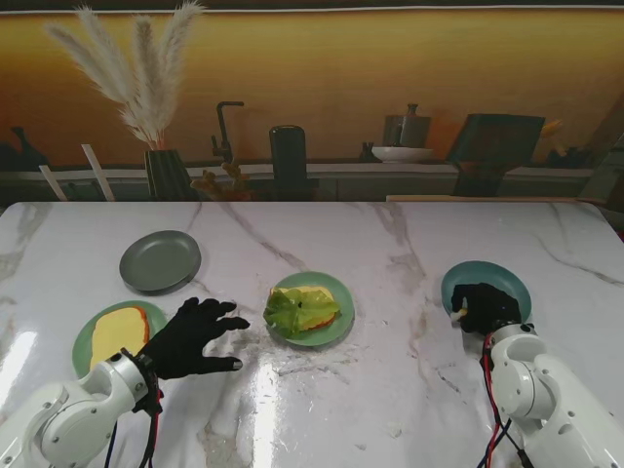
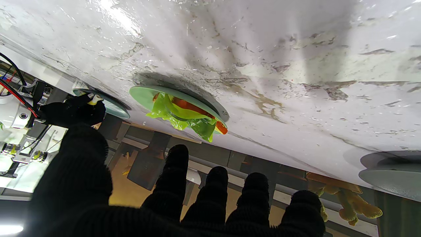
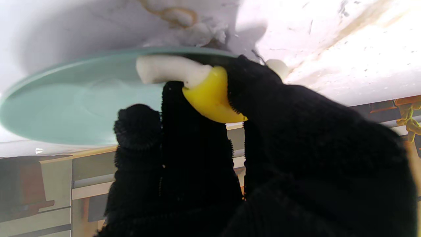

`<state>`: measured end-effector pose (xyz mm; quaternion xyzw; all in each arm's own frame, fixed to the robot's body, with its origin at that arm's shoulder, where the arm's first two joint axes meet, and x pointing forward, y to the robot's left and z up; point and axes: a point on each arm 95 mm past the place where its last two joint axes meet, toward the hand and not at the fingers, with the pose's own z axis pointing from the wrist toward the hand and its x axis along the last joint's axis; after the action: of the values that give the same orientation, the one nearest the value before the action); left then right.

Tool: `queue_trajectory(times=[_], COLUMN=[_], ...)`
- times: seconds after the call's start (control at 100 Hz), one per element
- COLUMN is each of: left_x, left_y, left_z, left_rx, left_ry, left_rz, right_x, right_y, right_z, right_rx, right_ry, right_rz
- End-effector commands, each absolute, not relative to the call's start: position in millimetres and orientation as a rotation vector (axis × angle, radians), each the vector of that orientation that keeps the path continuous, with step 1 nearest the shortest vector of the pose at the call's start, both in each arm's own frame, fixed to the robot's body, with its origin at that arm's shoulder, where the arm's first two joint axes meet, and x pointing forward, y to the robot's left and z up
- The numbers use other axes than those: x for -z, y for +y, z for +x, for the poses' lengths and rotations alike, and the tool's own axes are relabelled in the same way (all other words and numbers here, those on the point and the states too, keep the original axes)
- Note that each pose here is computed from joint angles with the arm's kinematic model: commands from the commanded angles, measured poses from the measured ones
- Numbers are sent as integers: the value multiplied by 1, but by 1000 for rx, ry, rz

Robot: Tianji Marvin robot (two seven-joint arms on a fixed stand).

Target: Prepare sandwich (Bread, lettuce, and egg)

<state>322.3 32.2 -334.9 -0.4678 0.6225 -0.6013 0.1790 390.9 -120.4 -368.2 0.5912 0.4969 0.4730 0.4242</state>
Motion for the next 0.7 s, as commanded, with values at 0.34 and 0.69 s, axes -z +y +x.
queue_trajectory(times=[0.34,0.69], left_x=[335,330], left_y=[31,36], left_z=[323,324], left_rx=[1703,1704], left_ry=[1754,1721], left_rz=[-1328,-1320], right_x=[367,344], right_y=[-114,-100], right_z=[390,390], right_rx=[-1235,-1350], right_ry=[1229,1219], right_rz=[1454,1375])
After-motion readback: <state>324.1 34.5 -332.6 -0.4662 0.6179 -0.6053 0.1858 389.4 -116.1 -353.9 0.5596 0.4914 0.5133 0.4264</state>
